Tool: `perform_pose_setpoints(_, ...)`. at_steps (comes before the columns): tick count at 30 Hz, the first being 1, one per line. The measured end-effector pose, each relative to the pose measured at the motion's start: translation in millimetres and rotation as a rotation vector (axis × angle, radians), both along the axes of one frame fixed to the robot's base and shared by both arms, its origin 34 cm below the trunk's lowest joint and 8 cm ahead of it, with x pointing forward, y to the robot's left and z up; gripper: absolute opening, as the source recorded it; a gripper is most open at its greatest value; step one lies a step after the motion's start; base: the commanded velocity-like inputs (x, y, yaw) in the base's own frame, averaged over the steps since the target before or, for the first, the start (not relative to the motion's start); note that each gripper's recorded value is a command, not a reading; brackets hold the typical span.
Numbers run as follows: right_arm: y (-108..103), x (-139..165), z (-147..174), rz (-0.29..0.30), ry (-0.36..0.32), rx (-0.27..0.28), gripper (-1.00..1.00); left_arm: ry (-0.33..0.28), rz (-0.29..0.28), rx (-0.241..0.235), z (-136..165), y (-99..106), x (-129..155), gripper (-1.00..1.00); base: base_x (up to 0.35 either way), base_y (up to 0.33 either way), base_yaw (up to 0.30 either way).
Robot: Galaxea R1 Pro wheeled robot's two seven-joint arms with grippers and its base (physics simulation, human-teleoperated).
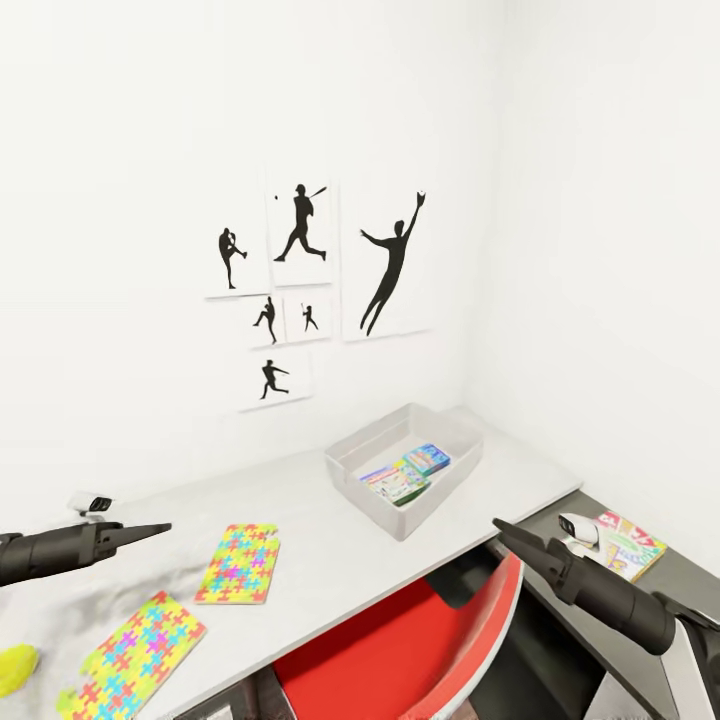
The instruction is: Put all the toys in the child's room - the three board games (two on the bed and one on the table), the two jigsaw puzzles on the table, and the tennis ball on the table - inside the toy box on the table in the child's room.
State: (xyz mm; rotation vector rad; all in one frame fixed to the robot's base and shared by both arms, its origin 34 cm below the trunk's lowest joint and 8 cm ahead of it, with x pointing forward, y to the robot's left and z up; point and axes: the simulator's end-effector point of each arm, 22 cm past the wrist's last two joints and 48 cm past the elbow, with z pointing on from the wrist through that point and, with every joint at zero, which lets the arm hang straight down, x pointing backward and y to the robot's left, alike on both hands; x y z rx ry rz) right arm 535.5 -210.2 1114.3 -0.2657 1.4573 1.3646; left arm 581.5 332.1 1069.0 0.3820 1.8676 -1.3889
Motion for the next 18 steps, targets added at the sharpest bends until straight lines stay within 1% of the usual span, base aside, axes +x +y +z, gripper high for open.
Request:
perform_pose_setpoints(14, 0.2, 0.5, -0.9, -0.001, 0.003, 0.000, 1.00, 0.007, 0.007, 0.002, -1.6, 3.6, -0.1, 1.00, -0.090, 0.273, 0.001)
perform_pose_setpoints(16, 0.1, 0.4, -0.7, -0.001, 0.003, 0.000, 1.00, 0.005, 0.009, 0.000, -1.0, 4.4, 0.2, 1.00, -0.091, 0.273, 0.051)
perform_pose_setpoints(18, 0.3, 0.4, -0.4, -0.001, 0.002, -0.001, 1.00, 0.002, 0.013, -0.002, 0.2, 5.6, 0.6, 1.00, -0.089, 0.272, 0.161)
